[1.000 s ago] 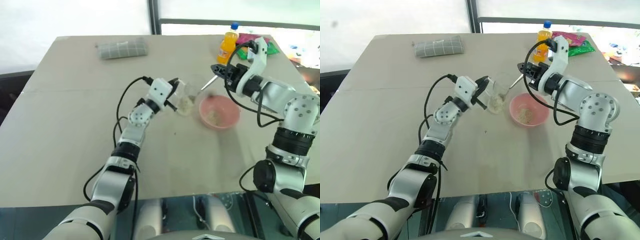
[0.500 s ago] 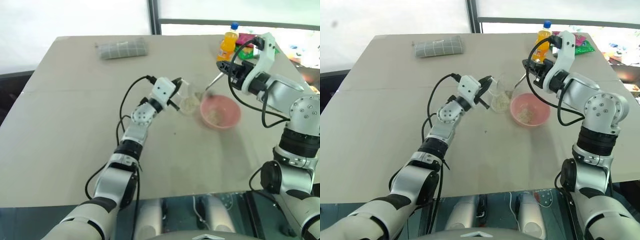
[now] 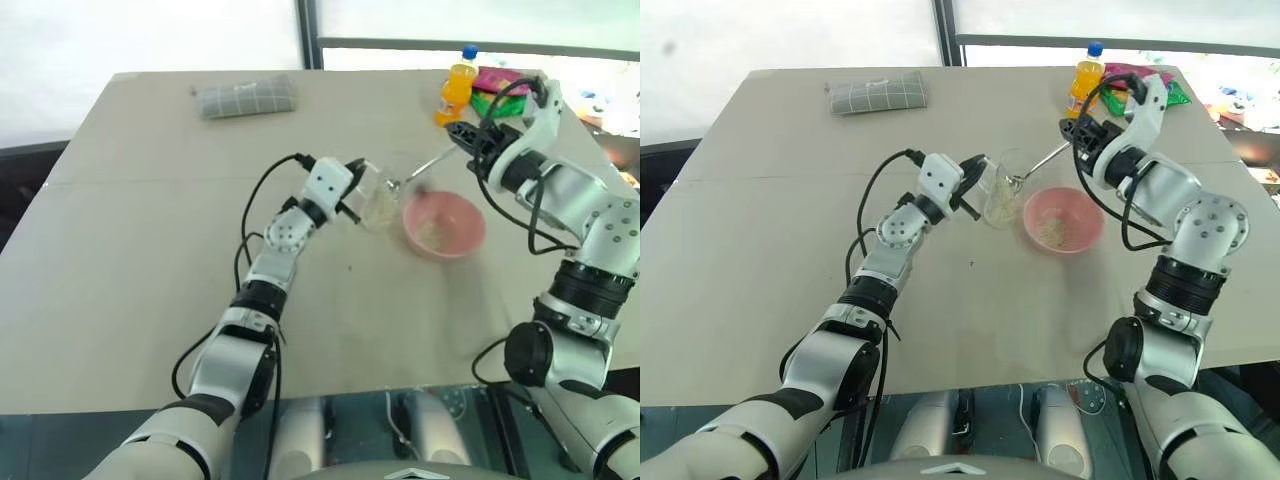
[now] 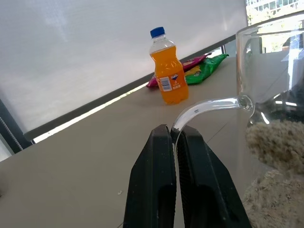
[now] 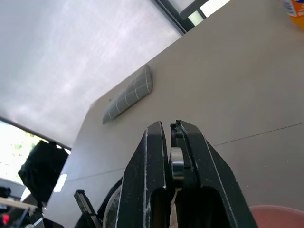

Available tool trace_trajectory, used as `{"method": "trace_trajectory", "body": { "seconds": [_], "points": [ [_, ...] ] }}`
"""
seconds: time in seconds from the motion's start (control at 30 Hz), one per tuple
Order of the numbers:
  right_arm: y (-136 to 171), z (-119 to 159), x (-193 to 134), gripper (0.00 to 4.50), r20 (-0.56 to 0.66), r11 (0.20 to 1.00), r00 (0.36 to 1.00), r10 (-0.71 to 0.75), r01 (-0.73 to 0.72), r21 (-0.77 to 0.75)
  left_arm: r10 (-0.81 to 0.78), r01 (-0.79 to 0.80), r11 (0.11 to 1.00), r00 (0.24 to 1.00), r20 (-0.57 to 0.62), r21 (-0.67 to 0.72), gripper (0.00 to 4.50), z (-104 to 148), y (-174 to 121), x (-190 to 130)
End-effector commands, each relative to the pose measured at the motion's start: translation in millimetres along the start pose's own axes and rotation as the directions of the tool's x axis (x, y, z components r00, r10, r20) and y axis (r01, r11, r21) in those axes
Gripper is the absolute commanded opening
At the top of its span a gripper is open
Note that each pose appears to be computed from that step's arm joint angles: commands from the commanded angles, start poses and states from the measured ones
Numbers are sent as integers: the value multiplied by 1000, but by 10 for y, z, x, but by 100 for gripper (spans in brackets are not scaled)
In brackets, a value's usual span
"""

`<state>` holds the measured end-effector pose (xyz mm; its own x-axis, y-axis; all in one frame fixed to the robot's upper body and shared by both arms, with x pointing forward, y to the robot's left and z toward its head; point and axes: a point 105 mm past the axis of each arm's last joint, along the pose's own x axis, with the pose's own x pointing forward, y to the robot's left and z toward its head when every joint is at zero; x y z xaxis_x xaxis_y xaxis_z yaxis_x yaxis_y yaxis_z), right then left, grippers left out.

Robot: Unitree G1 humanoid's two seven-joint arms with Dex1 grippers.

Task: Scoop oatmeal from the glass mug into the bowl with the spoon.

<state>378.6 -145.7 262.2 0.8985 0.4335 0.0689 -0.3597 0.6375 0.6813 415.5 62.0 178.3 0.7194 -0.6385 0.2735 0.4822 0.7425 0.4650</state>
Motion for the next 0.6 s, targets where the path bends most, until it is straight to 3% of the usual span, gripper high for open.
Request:
{"method": "trace_trajectory", "body": {
  "seconds": [0.03,0.3,0.6],
  "points": [
    [-9,122,-111,0,75,998,997,-5,1,57,6,-9,1000,995,104,29,2,255,77,78],
    [-108,129,-329,0,158,984,987,-33,4,179,-17,11,998,995,100,56,2,253,90,113],
    [-144,285,-515,0,216,976,975,-59,10,219,-41,34,997,995,95,70,2,224,84,107]
  ]
}}
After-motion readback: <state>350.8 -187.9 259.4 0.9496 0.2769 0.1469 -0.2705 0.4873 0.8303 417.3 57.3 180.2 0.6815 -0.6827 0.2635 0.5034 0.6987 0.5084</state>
